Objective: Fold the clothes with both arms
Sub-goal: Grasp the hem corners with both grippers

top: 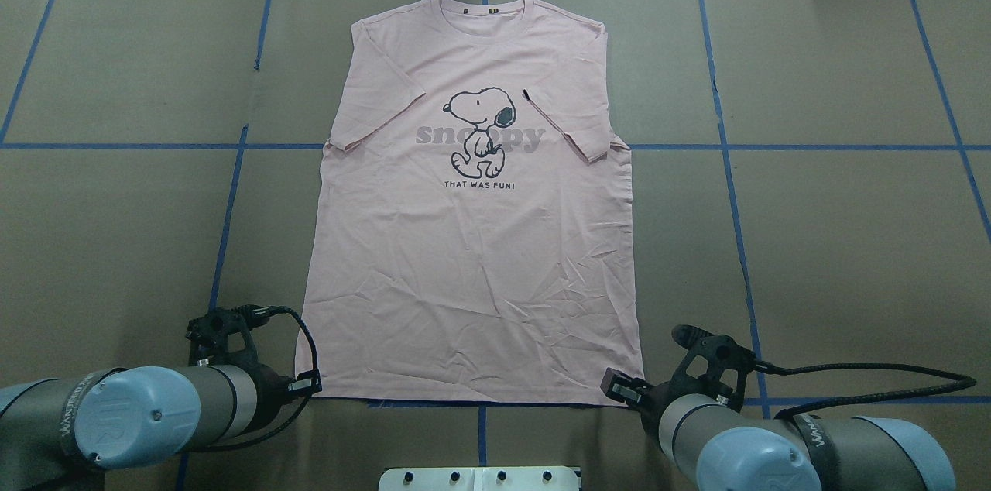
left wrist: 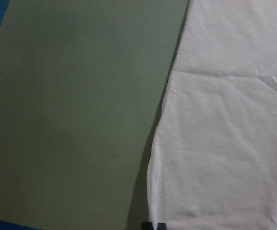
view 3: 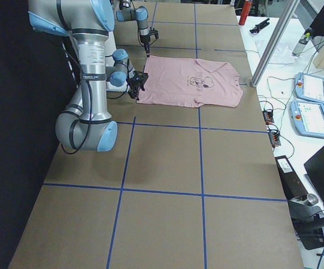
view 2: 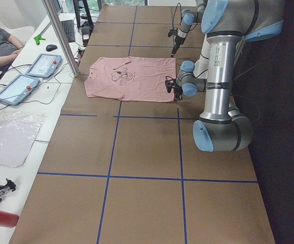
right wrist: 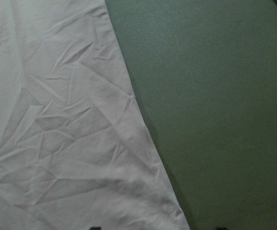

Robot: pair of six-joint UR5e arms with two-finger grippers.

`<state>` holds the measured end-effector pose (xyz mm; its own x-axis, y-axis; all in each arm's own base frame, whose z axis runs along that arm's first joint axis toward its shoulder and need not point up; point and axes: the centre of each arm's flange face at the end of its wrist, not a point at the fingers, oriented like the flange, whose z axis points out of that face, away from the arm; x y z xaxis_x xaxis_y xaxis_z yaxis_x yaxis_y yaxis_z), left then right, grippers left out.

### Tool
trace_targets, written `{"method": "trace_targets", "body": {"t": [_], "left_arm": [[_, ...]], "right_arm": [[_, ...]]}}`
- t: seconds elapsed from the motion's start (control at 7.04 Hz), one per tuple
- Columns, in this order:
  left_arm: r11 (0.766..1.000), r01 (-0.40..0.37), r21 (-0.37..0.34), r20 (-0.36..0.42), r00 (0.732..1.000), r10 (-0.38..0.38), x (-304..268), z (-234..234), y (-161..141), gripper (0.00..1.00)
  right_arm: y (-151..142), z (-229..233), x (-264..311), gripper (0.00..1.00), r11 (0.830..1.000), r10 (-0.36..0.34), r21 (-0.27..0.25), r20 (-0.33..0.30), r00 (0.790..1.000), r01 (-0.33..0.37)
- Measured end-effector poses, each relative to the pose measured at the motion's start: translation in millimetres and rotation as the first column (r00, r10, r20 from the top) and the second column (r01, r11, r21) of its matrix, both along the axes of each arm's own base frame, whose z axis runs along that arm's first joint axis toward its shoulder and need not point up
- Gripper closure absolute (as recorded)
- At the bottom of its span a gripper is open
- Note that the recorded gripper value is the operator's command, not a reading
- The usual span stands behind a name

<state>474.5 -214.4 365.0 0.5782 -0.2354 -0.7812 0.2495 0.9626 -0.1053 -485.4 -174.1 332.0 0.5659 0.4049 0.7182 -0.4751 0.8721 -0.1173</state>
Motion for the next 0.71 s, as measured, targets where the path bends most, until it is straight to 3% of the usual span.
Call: {"method": "trace_targets", "body": {"t": [0.28, 0.71], "left_arm": [[1.000, 0.000, 0.001, -0.005, 1.000, 0.000, 0, -2, 0, 1.00], [1.000, -0.002, 0.002, -0.008, 1.000, 0.002, -1, -4, 1, 1.00]], "right_arm": [[11, 8, -17, 0.33, 0.998, 0.030, -0.047, -0.031, 0.999, -0.032], [12, 19, -25, 0.41, 0.998, 0.036, -0.052, -0.059, 0.998, -0.039]]}}
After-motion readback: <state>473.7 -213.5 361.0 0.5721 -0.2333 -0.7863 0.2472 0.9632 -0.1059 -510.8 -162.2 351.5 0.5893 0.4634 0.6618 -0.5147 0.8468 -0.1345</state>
